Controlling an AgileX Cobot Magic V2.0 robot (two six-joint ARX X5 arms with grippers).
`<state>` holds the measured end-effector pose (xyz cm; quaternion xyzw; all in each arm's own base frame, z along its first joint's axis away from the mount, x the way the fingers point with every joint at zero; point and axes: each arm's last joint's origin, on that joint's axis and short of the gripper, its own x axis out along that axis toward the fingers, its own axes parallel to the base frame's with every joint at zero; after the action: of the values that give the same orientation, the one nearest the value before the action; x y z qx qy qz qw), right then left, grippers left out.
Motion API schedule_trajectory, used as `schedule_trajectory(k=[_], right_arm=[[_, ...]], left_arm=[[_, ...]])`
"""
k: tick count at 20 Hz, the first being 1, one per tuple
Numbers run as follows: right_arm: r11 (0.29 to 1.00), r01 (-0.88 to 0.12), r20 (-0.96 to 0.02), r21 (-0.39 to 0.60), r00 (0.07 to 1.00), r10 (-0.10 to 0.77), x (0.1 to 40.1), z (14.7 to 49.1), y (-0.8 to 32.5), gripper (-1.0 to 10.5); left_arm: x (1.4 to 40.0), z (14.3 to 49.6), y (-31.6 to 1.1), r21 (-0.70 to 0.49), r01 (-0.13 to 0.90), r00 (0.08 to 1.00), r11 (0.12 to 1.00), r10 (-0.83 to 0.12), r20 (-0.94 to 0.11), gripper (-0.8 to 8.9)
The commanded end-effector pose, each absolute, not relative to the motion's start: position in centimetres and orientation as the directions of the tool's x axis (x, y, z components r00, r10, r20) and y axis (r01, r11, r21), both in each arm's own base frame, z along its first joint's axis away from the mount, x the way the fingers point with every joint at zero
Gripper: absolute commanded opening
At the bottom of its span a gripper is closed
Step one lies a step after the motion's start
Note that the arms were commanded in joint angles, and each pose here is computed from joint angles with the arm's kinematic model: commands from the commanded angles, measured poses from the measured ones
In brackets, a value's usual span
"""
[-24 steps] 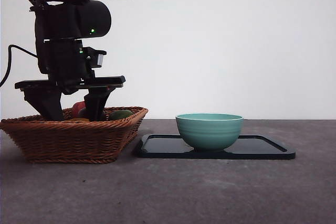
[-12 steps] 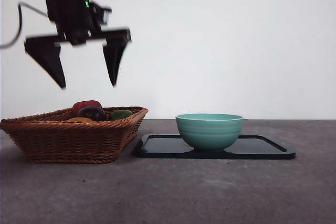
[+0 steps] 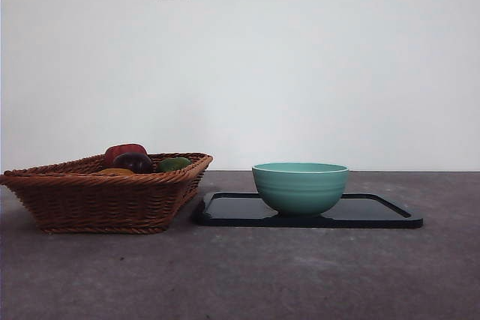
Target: Pick up the wifruite, put it on the bowl, pick up the plate, put it on desk
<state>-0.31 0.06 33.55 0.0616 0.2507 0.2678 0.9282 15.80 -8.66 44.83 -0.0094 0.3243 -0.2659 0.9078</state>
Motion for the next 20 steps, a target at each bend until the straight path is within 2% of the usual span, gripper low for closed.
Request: schedule_trajectory(k=[1, 5, 10, 14, 20], right_arm=[[0.843, -0.471, -0.416, 0.260, 0.733, 0.538, -0.4, 33.9, 0.0, 5.7], [0.842, -0.473, -0.416, 0.261, 0.732, 0.540, -0.4, 33.9, 0.0, 5.7], [0.842, -0.472, -0.416, 0.261, 0.732, 0.539, -0.4, 33.9, 0.0, 5.7], [0.842, -0.473, -0.416, 0.261, 0.732, 0.540, -0.4, 33.9, 0.0, 5.7], [0.841, -0.456, -0.416, 0.292, 0.731, 0.541, -0.4, 33.9, 0.0, 5.7]], left_arm=[[13.3, 45.8, -7.8, -0.156, 0.533, 0.639, 0.832, -0.517, -0.570, 6.26], [9.6, 45.4, -6.3, -0.129, 0.595, 0.565, 0.794, -0.527, -0.635, 6.26], [6.7, 43.9, -5.1, -0.185, 0.712, 0.473, 0.677, -0.657, -0.587, 6.26], [4.7, 41.3, -4.0, -0.156, 0.732, 0.480, 0.663, -0.665, -0.572, 6.26], [1.5, 38.0, -2.0, -0.123, 0.745, 0.546, 0.655, -0.706, -0.452, 6.26]])
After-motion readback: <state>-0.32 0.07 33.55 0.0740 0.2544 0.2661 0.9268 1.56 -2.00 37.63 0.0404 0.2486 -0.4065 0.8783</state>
